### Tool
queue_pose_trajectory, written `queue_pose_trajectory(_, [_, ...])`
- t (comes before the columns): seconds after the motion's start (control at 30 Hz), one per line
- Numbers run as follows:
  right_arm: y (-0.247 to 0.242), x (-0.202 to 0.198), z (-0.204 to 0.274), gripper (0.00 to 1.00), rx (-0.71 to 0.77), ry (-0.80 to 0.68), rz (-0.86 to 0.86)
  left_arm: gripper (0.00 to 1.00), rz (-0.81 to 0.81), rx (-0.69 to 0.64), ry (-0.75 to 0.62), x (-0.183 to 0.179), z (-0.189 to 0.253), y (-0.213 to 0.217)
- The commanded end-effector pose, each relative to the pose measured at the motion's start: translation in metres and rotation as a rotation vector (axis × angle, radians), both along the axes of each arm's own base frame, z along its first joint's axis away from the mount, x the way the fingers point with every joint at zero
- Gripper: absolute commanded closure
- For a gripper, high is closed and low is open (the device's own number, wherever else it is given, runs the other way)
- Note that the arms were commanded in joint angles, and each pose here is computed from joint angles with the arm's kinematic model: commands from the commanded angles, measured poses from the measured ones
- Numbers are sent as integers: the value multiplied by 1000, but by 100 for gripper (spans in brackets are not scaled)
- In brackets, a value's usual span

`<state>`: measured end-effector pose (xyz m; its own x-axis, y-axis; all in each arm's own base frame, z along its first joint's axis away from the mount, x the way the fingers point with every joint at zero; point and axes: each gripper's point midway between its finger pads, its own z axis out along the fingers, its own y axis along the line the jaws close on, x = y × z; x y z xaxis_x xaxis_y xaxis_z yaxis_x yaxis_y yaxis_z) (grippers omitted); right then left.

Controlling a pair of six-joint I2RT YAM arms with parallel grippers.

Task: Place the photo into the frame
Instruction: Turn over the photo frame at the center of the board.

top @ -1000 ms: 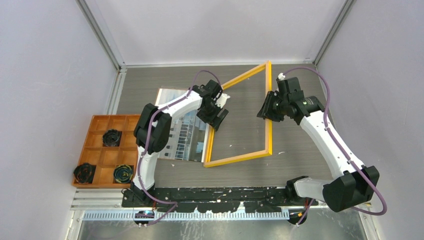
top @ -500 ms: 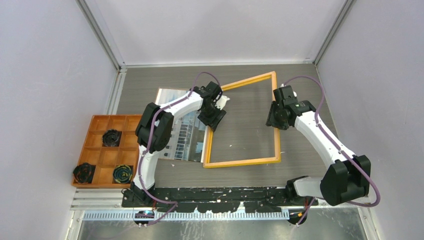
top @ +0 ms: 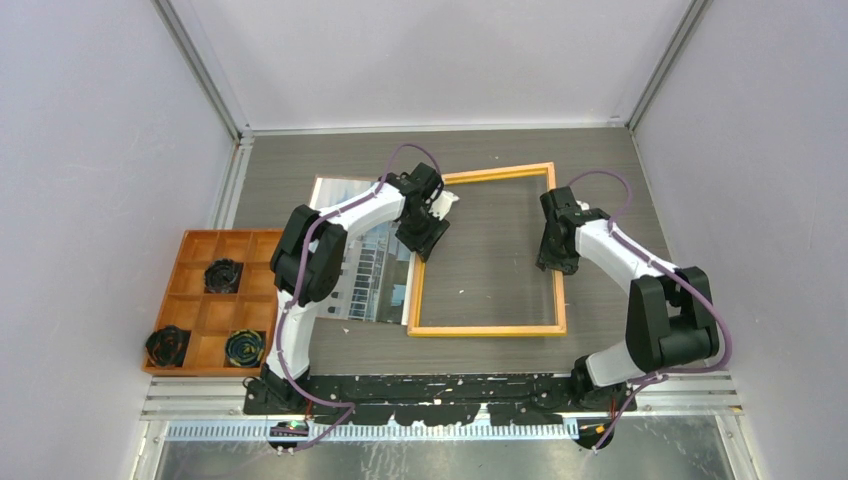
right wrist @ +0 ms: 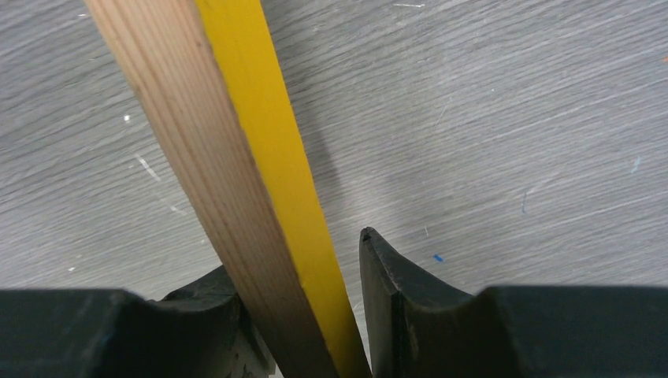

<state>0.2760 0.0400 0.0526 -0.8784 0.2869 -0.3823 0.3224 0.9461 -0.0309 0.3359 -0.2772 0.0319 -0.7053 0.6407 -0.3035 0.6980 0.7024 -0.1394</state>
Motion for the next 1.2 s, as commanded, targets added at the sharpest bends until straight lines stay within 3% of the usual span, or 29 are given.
queue_pose_trajectory(0.0, [40,23,-9,58,180,-62,16,53,-28,-47,-4,-5,9,-10])
queue_pose_trajectory(0.5, [31,15,-42,43,270,20,-53,52,-50,-25,-16,-3,9,-6])
queue_pose_trajectory(0.9, [-4,17,-19,23,94,-30,-90,52,-56,-4,-9,-3,5,-3])
queue_pose_trajectory(1.17, [-7,18,-10,21,65,-38,-75,52,-54,-2,-8,-2,5,-4])
